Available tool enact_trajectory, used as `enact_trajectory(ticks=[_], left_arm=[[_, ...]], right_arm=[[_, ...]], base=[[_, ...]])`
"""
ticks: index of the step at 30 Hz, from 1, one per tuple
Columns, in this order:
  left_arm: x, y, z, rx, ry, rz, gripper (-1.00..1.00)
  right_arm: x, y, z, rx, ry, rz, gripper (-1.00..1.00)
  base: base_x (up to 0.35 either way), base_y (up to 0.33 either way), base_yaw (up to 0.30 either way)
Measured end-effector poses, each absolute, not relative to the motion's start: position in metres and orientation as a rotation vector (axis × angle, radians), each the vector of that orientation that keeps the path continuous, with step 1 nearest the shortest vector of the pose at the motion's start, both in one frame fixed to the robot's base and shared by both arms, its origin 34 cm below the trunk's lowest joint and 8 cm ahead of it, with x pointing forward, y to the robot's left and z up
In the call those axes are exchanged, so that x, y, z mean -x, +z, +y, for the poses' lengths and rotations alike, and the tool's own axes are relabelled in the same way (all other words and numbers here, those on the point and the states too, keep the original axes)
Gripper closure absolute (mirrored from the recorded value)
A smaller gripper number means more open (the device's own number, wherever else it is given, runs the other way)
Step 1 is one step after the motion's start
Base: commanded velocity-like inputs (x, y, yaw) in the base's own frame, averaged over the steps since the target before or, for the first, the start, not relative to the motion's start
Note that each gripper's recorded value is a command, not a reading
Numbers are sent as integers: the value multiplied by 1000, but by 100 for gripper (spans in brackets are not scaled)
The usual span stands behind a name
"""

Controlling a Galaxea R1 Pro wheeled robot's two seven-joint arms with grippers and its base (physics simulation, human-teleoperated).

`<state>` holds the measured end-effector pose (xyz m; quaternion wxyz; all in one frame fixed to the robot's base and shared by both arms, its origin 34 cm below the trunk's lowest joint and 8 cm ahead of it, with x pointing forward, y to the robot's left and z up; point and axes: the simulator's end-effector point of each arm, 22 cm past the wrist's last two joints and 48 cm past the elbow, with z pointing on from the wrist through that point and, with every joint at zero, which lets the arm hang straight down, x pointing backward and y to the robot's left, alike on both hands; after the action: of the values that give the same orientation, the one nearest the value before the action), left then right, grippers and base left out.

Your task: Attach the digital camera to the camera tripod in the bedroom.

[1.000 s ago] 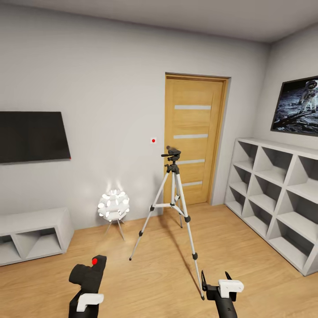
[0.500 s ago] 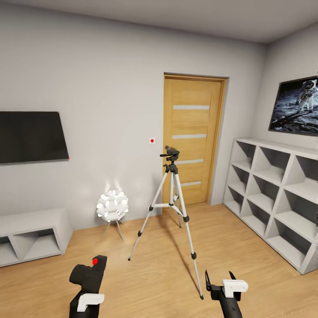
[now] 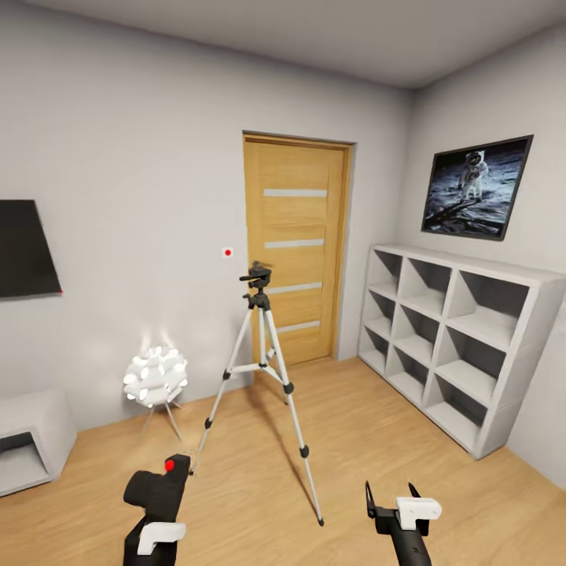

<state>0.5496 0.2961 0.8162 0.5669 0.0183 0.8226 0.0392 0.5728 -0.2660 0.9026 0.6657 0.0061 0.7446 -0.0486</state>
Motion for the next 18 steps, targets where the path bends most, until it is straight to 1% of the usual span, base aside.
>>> enact_trajectory(ticks=[4, 9, 12, 18], left_arm=[[-550, 817, 296, -43, 92, 1931, 100], [-550, 819, 296, -43, 92, 1928, 100], [-550, 819, 296, -44, 92, 1927, 100], [-550, 819, 296, -43, 92, 1927, 100]], right_arm=[[-573, 904, -266, -13, -109, 1679, -100], [-573, 905, -266, -13, -109, 1676, -100], [-573, 905, -266, -14, -109, 1675, -100], [-573, 905, -265, -14, -109, 1675, -100]], base=[[54, -301, -286], [150, -283, -231], [208, -251, -98], [243, -229, -24]])
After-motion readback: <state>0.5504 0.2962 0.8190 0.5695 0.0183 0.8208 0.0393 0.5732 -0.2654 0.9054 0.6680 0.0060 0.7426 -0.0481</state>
